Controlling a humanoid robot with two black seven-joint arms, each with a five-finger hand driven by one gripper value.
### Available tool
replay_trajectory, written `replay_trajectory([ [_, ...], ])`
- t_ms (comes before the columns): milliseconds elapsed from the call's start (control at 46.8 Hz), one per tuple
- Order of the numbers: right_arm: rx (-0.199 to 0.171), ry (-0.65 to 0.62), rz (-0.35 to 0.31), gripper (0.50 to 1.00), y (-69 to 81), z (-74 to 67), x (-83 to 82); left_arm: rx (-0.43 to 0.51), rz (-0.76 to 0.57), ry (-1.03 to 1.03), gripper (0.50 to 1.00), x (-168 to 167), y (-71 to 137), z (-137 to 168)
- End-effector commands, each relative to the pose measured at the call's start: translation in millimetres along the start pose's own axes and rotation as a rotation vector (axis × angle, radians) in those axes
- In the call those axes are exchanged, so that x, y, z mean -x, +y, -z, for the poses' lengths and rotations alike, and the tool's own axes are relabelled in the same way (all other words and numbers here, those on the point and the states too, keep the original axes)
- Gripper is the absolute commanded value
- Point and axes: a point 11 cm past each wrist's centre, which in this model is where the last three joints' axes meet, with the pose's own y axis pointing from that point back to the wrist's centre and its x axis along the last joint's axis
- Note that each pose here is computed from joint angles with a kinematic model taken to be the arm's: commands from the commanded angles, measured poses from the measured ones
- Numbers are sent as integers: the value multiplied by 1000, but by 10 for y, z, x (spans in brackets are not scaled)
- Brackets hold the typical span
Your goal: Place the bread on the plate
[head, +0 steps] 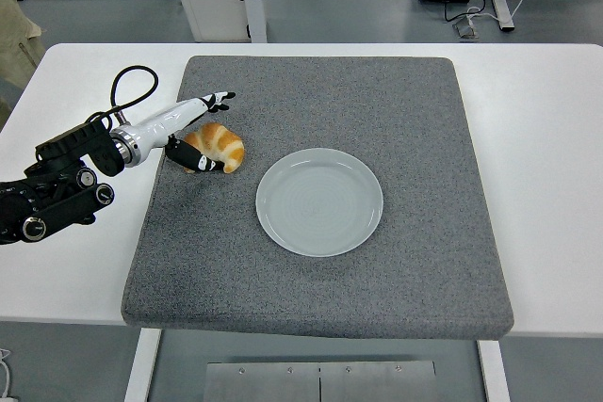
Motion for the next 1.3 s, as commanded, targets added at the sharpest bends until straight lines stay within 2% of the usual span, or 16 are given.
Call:
replay_trajectory([
  [0,0,0,-1,1000,0,0,-3,-1,-3,-1,849,-14,-3,-1],
  [128,0,0,-1,1000,0,0,-3,-2,-3,2,795,-14,-3,-1],
  [321,0,0,-1,1000,0,0,-3,-3,-2,13,757,-2,0,7],
  [427,0,0,-1,1000,0,0,-3,-5,0,14,674,9,3,13],
  [534,0,0,-1,1000,0,0,-3,2,-5,17,500,-16,-8,-16],
  [769,0,0,-1,1000,0,0,-3,129,-29,20,500,-159,6,-166],
  [1026,-2,0,-1,1000,0,2,-3,136,-96,-35,500,-610,47,-206],
  [1282,0,0,-1,1000,0,0,-3,188,-143,-149,500,-1111,30,-521],
])
